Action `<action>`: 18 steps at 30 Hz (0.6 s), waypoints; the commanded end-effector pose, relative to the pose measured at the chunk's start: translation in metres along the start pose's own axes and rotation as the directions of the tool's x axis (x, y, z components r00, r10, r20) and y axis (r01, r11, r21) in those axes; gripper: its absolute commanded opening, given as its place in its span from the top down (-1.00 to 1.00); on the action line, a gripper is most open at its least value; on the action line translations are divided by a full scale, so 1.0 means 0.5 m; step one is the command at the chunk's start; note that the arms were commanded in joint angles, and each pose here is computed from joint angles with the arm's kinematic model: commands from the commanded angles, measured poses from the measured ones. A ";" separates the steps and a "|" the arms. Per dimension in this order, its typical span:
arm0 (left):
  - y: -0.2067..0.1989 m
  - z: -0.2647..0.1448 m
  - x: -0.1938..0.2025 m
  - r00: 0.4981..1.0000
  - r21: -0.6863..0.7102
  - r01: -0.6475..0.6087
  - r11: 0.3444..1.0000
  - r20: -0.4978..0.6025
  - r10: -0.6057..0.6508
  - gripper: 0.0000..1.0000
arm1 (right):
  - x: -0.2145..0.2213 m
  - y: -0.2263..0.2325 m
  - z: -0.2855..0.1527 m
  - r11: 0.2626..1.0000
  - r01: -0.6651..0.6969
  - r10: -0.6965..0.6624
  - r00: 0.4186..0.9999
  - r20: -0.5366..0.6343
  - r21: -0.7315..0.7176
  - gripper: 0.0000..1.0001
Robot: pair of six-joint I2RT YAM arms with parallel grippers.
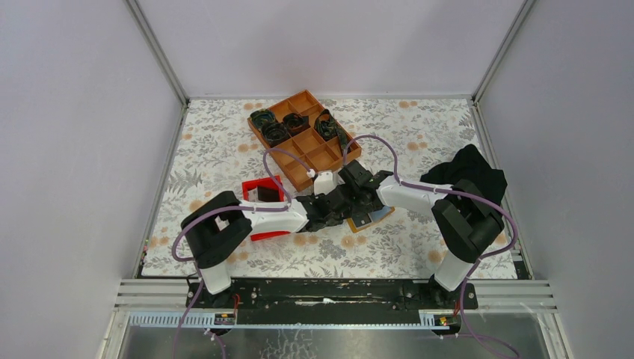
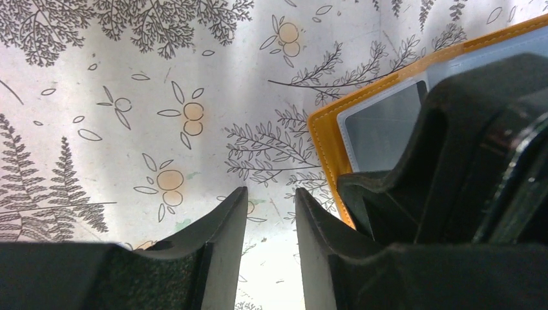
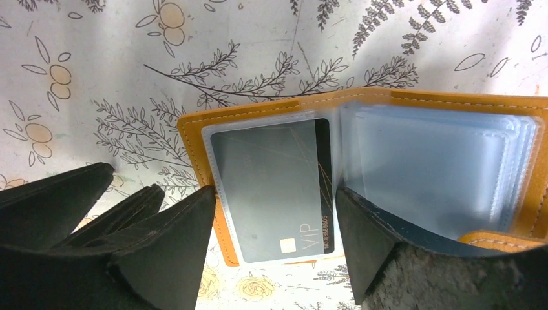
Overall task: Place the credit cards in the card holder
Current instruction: Insert the credit card into the card holder.
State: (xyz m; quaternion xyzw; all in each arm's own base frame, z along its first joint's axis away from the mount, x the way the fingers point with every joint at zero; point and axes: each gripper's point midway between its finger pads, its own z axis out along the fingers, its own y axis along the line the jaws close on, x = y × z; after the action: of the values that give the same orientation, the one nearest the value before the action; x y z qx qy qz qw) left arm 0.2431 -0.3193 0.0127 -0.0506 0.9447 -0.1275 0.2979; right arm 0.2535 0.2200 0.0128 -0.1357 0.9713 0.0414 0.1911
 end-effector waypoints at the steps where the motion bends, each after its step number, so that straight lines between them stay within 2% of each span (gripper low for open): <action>1: 0.048 -0.004 0.054 0.991 -0.060 -0.097 0.993 -0.093 0.092 0.15 | -0.004 0.065 -0.035 0.988 0.064 -0.062 0.998 0.017 -0.138 -0.53; 18: 0.040 -0.065 -0.025 0.998 -0.043 -0.050 0.998 0.046 0.051 0.13 | -0.039 0.058 -0.058 0.989 0.054 -0.043 0.995 0.087 -0.134 -0.54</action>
State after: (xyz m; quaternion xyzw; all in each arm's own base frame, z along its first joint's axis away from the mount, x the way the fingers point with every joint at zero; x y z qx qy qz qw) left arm 0.2324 -0.2985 0.0213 -0.0357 0.9496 -0.1009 0.2946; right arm 0.2463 0.2325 0.0255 -0.1580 0.9656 0.0750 0.1923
